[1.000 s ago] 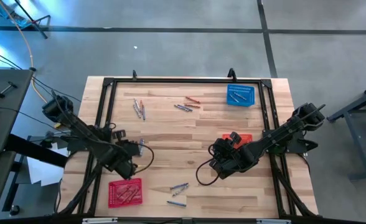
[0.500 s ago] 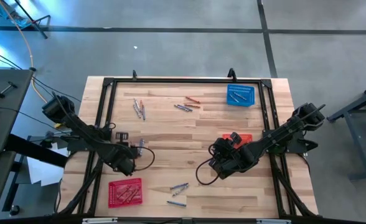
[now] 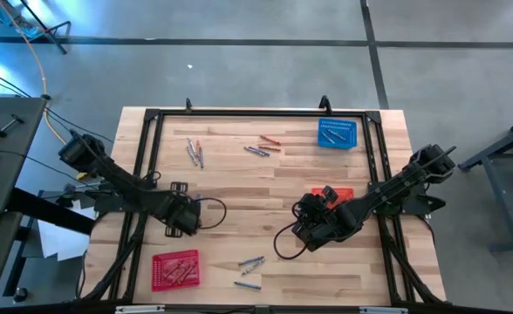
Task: Sort crayons
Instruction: Put the orange crayon into the red bin
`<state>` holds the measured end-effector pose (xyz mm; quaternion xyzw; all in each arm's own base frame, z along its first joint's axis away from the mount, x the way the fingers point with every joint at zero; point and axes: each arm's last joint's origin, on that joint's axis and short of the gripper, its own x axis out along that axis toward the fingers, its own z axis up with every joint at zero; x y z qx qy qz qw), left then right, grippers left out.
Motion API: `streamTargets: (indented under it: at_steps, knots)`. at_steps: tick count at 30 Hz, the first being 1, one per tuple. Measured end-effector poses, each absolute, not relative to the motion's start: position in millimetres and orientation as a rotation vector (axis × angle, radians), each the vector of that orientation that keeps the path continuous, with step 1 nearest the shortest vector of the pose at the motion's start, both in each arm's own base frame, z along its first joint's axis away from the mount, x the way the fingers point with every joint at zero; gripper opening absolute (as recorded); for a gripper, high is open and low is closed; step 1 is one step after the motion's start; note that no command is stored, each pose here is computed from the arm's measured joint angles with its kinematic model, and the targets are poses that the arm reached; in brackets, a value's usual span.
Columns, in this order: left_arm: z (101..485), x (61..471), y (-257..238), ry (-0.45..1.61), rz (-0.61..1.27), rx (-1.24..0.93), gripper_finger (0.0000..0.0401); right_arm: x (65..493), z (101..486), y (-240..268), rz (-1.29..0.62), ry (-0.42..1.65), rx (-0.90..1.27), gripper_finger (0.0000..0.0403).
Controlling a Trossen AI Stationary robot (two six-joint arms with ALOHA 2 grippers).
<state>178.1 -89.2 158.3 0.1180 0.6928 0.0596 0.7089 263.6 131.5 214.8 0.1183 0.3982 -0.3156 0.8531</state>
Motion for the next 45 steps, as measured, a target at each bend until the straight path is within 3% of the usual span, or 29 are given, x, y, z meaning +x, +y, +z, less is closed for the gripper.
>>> streamTargets:
  at_steps: [21,33,38,41,45]
  knots:
    - [150.2,190.2,-46.2,1.651,0.035,0.020,0.0090,263.5,214.8,131.5,-0.663,0.839,0.246,0.0172]
    - [132.9,180.6,-31.1,1.684,0.107,-0.090,0.0090,260.2,214.8,138.3,-0.641,0.837,0.237,0.0172]
    - [132.7,181.9,-31.4,1.659,0.258,-0.245,0.0089,260.3,214.9,138.7,-0.639,0.835,0.239,0.0172]
    - [132.6,182.3,-33.5,1.643,0.331,-0.316,0.0072,260.3,214.9,138.6,-0.639,0.835,0.238,0.0172]
    - [132.9,182.2,-37.4,1.628,0.385,-0.360,0.0016,260.3,214.9,138.6,-0.639,0.835,0.239,0.0172]
